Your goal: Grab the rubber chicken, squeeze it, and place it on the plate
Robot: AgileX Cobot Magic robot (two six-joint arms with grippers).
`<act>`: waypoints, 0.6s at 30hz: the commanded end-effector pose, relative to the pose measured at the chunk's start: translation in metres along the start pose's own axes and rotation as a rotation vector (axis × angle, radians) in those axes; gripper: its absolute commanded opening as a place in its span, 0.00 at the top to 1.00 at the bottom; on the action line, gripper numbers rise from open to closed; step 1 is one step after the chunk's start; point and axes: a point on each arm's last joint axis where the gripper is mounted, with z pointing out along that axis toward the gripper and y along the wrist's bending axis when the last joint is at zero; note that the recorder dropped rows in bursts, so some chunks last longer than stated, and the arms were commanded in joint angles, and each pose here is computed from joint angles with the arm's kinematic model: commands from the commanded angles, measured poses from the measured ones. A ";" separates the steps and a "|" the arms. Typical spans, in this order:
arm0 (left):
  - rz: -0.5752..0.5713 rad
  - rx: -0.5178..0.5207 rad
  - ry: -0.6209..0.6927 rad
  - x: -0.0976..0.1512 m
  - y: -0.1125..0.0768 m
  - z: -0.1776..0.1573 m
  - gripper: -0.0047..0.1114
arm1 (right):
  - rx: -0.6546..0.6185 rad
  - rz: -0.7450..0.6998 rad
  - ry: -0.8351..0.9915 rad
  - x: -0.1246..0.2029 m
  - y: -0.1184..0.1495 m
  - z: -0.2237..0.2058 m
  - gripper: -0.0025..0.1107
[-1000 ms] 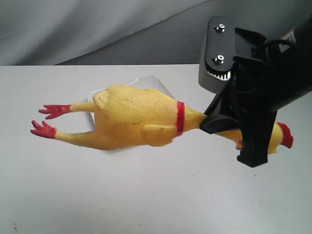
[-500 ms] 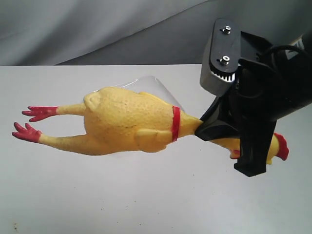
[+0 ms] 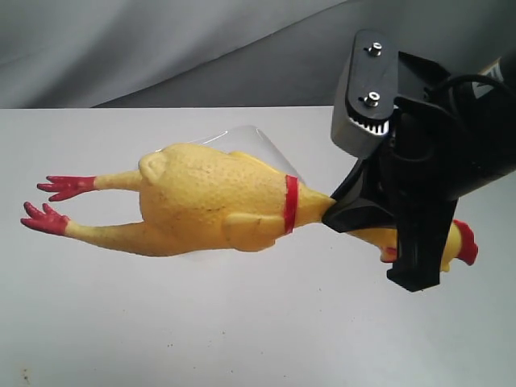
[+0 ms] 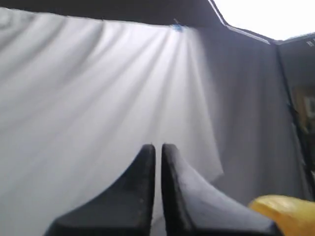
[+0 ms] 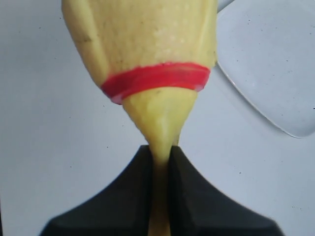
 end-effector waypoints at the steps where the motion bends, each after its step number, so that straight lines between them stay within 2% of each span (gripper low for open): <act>1: 0.064 0.317 0.126 -0.003 -0.021 0.015 0.67 | 0.005 0.017 -0.039 -0.003 0.002 -0.003 0.98; 4: 0.007 0.466 0.151 -0.011 -0.025 0.033 0.39 | -0.009 0.048 -0.054 -0.005 0.003 -0.003 0.98; 7: -0.017 0.534 0.291 -0.016 -0.019 0.058 0.24 | -0.034 0.067 -0.073 -0.006 0.006 -0.003 0.98; 10: 0.075 0.725 0.403 -0.019 -0.021 0.072 0.24 | -0.046 0.079 -0.087 -0.008 0.007 -0.003 0.98; 12: 0.125 0.808 0.448 -0.020 -0.019 0.080 0.26 | -0.048 0.082 -0.091 -0.008 0.007 -0.003 0.98; 16: 0.138 0.907 0.439 -0.017 -0.022 0.095 0.27 | -0.049 0.083 -0.092 -0.008 0.007 -0.003 0.98; 18: 0.135 0.904 0.458 -0.011 -0.023 0.101 0.27 | -0.049 0.083 -0.092 -0.008 0.007 -0.003 0.98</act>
